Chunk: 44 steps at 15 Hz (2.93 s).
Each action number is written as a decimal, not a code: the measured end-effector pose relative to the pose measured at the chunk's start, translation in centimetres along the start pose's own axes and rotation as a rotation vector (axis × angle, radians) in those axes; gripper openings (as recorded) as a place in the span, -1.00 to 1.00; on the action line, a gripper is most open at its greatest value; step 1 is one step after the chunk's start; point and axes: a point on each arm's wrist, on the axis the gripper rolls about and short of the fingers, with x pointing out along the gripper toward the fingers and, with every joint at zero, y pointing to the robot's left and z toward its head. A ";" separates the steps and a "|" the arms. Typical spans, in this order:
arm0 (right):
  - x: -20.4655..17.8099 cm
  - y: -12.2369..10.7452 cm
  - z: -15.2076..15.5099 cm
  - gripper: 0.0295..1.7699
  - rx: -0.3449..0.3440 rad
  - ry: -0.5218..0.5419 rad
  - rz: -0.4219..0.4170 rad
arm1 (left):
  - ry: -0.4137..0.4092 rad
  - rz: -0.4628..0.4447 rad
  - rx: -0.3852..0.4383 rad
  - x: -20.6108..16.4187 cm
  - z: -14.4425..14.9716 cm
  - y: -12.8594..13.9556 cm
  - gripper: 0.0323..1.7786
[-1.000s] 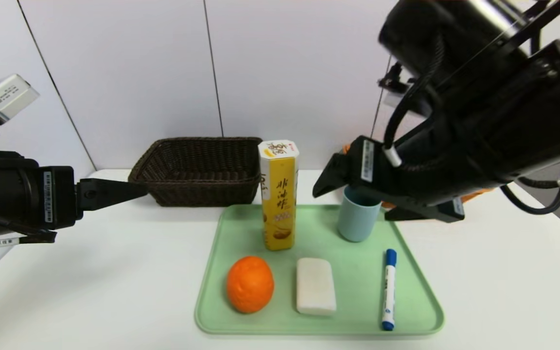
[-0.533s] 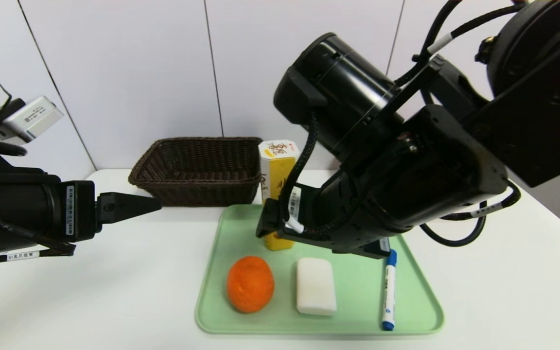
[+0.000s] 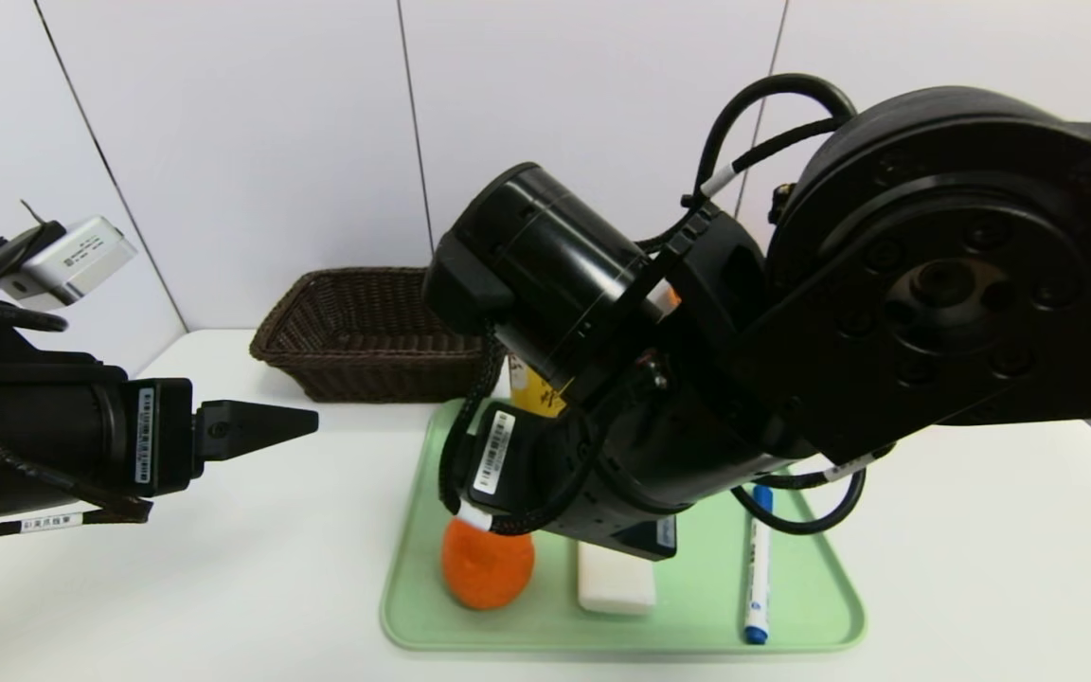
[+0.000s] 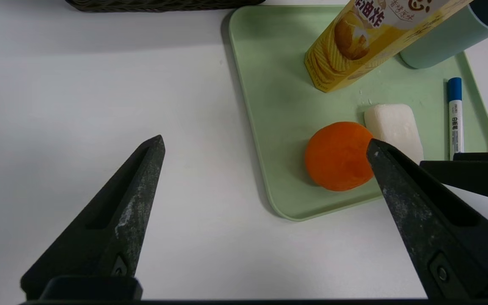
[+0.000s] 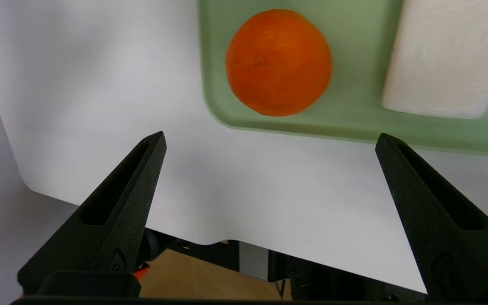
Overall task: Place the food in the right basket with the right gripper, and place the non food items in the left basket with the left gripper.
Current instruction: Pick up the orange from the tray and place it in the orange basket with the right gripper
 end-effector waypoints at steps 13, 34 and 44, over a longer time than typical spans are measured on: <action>5.3 0.0 0.2 0.93 0.129 0.078 -0.053 | 0.002 -0.024 -0.005 -0.4 -0.3 -0.4 0.90; 10.3 0.0 0.2 0.93 0.147 0.081 -0.081 | 0.014 -0.022 0.000 -0.9 -1.4 0.0 0.90; 11.0 -0.1 0.1 0.35 0.146 0.083 -0.096 | 0.023 -0.029 -0.002 -0.9 -1.8 0.0 0.90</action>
